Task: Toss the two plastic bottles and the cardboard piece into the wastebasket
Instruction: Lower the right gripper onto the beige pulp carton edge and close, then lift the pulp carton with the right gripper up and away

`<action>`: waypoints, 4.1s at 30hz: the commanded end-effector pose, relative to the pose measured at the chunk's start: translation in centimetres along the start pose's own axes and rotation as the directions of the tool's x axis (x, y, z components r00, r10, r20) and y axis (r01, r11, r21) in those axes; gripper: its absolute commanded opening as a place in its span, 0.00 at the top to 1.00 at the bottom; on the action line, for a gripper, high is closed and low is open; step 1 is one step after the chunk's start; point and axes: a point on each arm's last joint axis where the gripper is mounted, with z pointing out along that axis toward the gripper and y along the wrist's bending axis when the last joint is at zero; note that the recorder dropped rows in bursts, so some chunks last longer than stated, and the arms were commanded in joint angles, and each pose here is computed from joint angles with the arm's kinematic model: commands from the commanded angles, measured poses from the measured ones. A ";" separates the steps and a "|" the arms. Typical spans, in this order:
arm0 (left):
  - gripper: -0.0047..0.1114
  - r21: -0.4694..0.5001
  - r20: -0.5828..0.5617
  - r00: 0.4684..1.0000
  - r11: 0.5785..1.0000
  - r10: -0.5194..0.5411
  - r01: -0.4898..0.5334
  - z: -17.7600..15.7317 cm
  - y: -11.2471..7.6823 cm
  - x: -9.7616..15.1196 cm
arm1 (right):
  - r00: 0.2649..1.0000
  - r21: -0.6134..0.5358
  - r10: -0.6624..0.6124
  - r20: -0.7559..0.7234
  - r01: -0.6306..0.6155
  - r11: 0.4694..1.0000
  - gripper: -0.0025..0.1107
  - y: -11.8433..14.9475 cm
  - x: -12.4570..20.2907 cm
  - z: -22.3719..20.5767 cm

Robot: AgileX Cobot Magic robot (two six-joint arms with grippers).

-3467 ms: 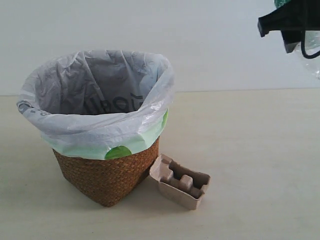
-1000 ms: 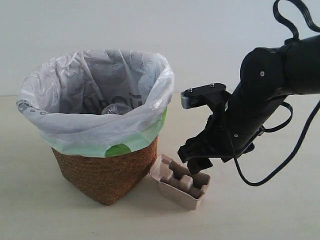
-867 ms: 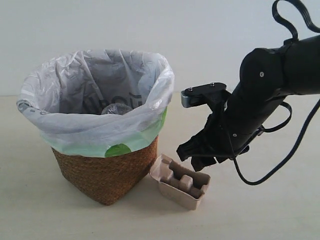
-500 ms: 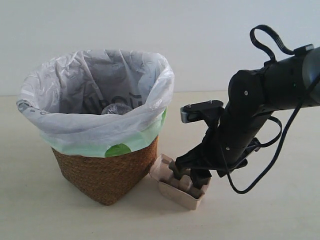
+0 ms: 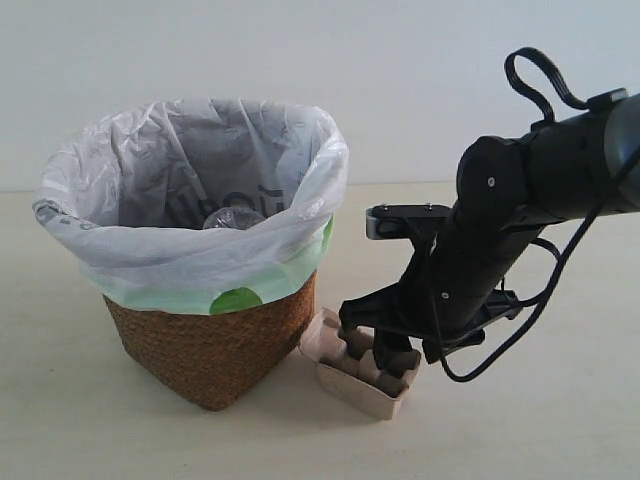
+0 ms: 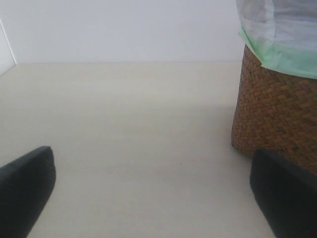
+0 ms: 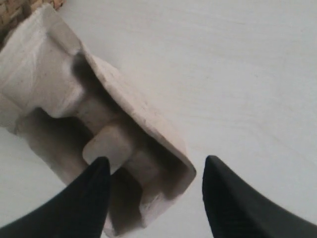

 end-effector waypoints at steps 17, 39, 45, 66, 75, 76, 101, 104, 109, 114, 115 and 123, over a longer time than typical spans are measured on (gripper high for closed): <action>0.03 0.007 0.015 1.000 1.000 -0.009 0.009 -0.1 0.0 -0.2 | 0.997 0.022 0.075 0.006 -0.075 0.997 0.55 -0.6 1.1 0.9; 0.03 0.007 0.015 1.000 1.000 -0.009 0.009 -0.1 0.0 -0.2 | 0.988 0.049 0.145 -0.048 -0.142 0.989 0.55 -1.3 1.9 4.3; 0.03 0.007 0.015 1.000 1.000 -0.009 0.009 -0.1 0.0 -0.2 | 0.991 0.059 0.123 -0.042 -0.121 0.991 0.87 -1.4 1.7 4.2; 0.03 0.007 0.015 1.000 1.000 -0.009 0.009 -0.1 0.0 -0.2 | 0.977 0.488 -0.005 0.214 -0.102 0.867 0.98 -4.5 1.1 -7.4; 0.03 0.007 0.015 1.000 1.000 -0.009 0.009 -0.1 0.0 -0.2 | 0.892 0.666 -0.101 0.442 -0.250 0.703 0.98 -6.0 1.6 -16.8; 0.03 0.007 0.015 1.000 1.000 -0.009 0.009 -0.1 0.0 -0.2 | 0.878 0.657 -0.093 0.470 -0.278 0.701 0.98 -6.1 1.6 -17.9; 0.03 0.007 0.015 1.000 1.000 -0.009 0.009 -0.1 0.0 -0.2 | 0.626 -0.265 0.030 0.779 0.285 0.921 0.98 4.7 -0.7 -30.1; 0.03 0.007 0.015 1.000 1.000 -0.009 0.009 -0.1 0.0 -0.2 | 0.752 0.066 0.004 0.659 -0.063 0.996 0.98 -1.0 -1.4 -27.6; 0.03 0.007 0.015 1.000 1.000 -0.009 0.009 -0.1 0.0 -0.2 | 0.832 0.533 0.004 0.554 -0.359 0.766 0.98 -7.4 -0.3 -27.9; 0.03 0.007 0.015 1.000 1.000 -0.009 0.009 -0.1 0.0 -0.2 | 0.860 0.640 0.005 0.511 -0.385 0.665 0.98 -9.0 0.4 -28.6; 0.03 0.007 0.015 1.000 1.000 -0.009 0.009 -0.1 0.0 -0.2 | 0.860 0.640 0.006 0.511 -0.384 0.666 0.98 -9.1 0.4 -28.6; 0.03 0.007 0.015 1.000 1.000 -0.009 0.009 -0.1 0.0 -0.2 | 0.834 0.415 0.003 0.552 -0.278 0.867 0.98 -6.8 -0.9 -27.3</action>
